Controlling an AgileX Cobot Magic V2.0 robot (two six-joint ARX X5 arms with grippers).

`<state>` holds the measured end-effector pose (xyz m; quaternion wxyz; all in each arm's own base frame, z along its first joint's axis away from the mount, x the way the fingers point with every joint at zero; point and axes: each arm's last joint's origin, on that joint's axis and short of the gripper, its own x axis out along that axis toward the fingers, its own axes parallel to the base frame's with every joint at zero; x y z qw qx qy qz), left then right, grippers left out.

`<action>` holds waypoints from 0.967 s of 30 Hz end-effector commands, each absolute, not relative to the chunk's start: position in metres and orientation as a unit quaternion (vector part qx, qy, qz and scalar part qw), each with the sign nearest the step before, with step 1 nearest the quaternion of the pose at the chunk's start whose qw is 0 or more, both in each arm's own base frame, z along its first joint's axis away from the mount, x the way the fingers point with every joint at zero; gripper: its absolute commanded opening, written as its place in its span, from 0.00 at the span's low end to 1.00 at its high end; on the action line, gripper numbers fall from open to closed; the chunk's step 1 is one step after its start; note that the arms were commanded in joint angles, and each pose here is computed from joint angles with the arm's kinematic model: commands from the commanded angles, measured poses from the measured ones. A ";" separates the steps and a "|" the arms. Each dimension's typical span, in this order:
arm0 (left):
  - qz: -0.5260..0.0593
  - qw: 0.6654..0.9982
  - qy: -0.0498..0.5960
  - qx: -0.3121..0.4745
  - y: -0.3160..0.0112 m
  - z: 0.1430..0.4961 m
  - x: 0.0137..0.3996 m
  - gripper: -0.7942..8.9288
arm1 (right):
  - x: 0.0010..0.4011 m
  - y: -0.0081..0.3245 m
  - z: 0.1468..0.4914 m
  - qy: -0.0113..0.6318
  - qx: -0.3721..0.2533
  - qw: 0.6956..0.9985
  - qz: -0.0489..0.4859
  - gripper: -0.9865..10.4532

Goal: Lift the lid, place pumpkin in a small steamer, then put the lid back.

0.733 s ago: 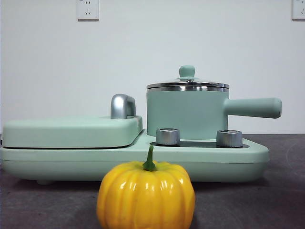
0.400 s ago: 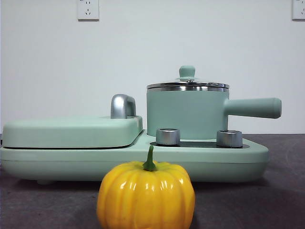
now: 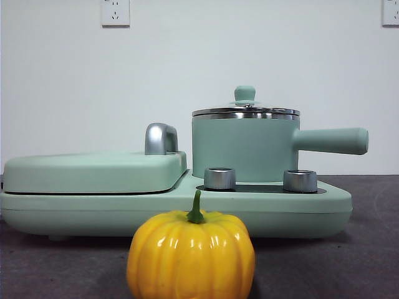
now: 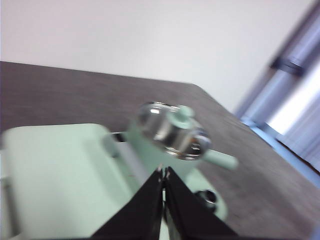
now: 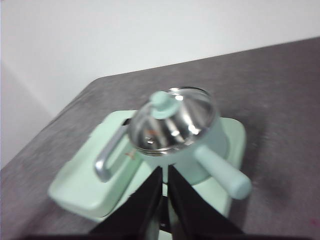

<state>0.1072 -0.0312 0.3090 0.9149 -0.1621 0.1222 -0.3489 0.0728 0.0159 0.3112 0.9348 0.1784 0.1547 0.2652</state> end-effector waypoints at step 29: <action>-0.413 0.881 0.182 -0.144 -0.059 0.341 0.171 0.63 | 0.080 0.017 0.349 0.134 0.139 0.933 0.302 0.52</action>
